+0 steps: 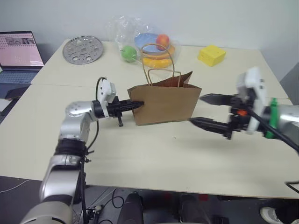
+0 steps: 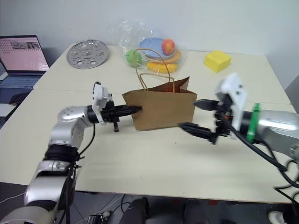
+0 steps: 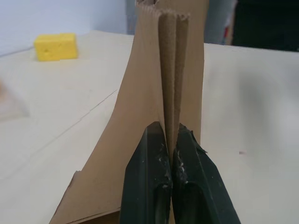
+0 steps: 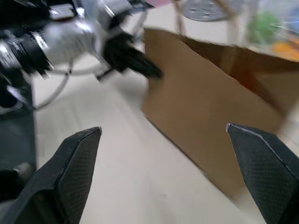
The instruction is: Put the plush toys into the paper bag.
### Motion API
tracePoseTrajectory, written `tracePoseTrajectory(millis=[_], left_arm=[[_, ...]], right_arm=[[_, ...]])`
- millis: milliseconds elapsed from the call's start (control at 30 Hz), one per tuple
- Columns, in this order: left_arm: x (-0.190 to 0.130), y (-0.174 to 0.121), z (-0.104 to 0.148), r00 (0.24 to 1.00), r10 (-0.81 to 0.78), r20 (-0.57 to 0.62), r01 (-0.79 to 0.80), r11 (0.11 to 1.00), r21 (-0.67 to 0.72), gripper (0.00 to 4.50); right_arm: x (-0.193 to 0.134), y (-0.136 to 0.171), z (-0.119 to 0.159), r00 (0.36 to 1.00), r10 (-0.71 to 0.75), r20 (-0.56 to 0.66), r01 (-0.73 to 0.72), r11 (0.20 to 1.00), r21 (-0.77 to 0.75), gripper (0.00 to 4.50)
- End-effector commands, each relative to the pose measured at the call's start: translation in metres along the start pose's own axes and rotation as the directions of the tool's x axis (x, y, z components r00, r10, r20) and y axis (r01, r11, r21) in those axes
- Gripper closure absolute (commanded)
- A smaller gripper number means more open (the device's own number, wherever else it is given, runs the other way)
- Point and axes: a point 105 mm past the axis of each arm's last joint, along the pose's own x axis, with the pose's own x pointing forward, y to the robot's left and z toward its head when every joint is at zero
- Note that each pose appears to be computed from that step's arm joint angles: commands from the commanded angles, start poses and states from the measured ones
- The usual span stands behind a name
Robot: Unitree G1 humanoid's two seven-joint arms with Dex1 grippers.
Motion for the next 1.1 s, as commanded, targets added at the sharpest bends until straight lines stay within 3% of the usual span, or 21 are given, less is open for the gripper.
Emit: tracePoseTrajectory(millis=[33, 200, 533, 633, 833, 1033, 1100], left_arm=[[0.009, -0.013, 0.008, 0.983, -0.184, 0.013, 0.183, 0.983, 0.026, 4.47], [0.013, -0.027, -0.009, 0.961, -0.274, -0.034, 0.274, 0.962, 0.015, 4.47], [0.017, -0.033, -0.025, 0.965, -0.263, -0.008, 0.263, 0.965, 0.0, 4.47], [0.012, -0.035, -0.025, 0.964, -0.264, -0.013, 0.264, 0.964, -0.01, 3.88], [0.006, -0.034, -0.01, 0.964, -0.267, -0.01, 0.267, 0.963, 0.025, 2.08], [-0.036, -0.025, 0.038, 0.99, -0.138, -0.027, 0.139, 0.989, 0.05, 0.27], [-0.054, -0.026, 0.047, 0.994, -0.085, -0.071, 0.088, 0.995, 0.047, 0.03]], right_arm=[[-0.027, -0.003, -0.002, 1.0, -0.001, -0.01, 0.0, 0.994, -0.109, 0.0], [-0.048, 0.001, -0.017, 0.999, 0.0, -0.054, -0.011, 0.98, -0.199, 0.0], [-0.042, -0.003, -0.019, 0.999, -0.046, 0.006, 0.046, 0.976, -0.213, 0.0], [-0.039, -0.007, -0.015, 0.999, -0.042, 0.019, 0.045, 0.974, -0.22, 0.0], [-0.035, -0.01, -0.015, 0.999, -0.031, 0.025, 0.036, 0.974, -0.222, 0.0], [-0.044, -0.013, -0.01, 0.998, -0.061, 0.035, 0.068, 0.973, -0.222, 0.0], [-0.046, -0.017, -0.009, 0.995, -0.086, 0.043, 0.093, 0.973, -0.21, 0.0]])
